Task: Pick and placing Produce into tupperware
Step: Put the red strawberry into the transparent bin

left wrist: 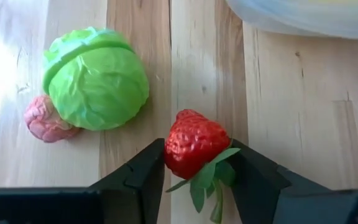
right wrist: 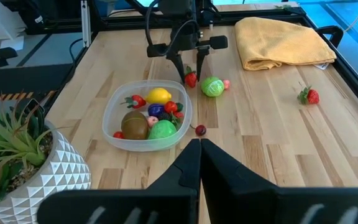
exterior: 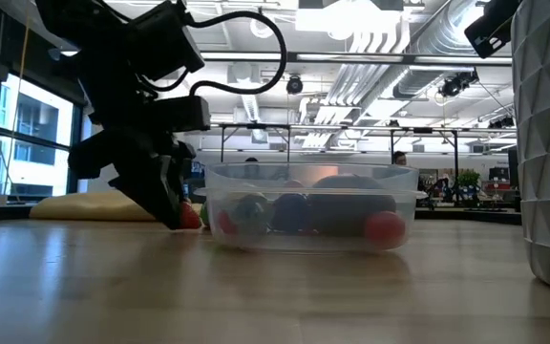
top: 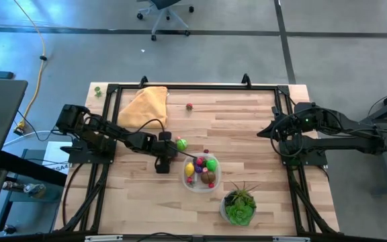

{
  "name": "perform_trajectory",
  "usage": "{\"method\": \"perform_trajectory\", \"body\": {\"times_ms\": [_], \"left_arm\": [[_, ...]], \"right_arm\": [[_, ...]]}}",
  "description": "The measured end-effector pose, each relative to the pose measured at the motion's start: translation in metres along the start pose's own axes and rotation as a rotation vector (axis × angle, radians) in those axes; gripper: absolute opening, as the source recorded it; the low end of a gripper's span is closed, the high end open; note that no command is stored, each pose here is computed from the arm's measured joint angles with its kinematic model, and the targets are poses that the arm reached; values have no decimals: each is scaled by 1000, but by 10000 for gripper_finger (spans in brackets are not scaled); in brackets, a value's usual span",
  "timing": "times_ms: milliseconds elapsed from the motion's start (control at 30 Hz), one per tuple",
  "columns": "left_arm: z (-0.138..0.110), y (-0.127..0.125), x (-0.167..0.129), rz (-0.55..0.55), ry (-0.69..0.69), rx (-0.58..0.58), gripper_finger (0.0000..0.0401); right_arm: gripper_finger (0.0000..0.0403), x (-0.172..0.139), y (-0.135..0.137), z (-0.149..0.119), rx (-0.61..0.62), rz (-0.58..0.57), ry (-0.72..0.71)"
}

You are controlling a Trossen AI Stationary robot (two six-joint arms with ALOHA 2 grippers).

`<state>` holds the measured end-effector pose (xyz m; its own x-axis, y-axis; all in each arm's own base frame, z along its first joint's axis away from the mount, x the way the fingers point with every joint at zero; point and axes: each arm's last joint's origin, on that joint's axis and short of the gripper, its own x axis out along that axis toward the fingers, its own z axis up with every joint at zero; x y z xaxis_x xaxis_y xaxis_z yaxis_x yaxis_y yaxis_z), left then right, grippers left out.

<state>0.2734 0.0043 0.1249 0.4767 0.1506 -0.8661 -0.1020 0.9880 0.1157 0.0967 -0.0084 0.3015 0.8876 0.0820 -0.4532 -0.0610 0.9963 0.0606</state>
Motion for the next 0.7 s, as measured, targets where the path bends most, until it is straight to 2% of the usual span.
{"method": "perform_trajectory", "body": {"times_ms": [367, 567, 700], "left_arm": [[5, 0, 0, -7, -47, -7, 153], [6, -2, -4, -95, -57, -28, 135], [9, -1, -15, -103, -93, -36, 130]], "right_arm": [[0, 0, 0, 0, 1, 0, 0], [0, 0, 0, 0, 0, 0, 0], [0, 0, 0, 0, 0, 0, 0]]}}
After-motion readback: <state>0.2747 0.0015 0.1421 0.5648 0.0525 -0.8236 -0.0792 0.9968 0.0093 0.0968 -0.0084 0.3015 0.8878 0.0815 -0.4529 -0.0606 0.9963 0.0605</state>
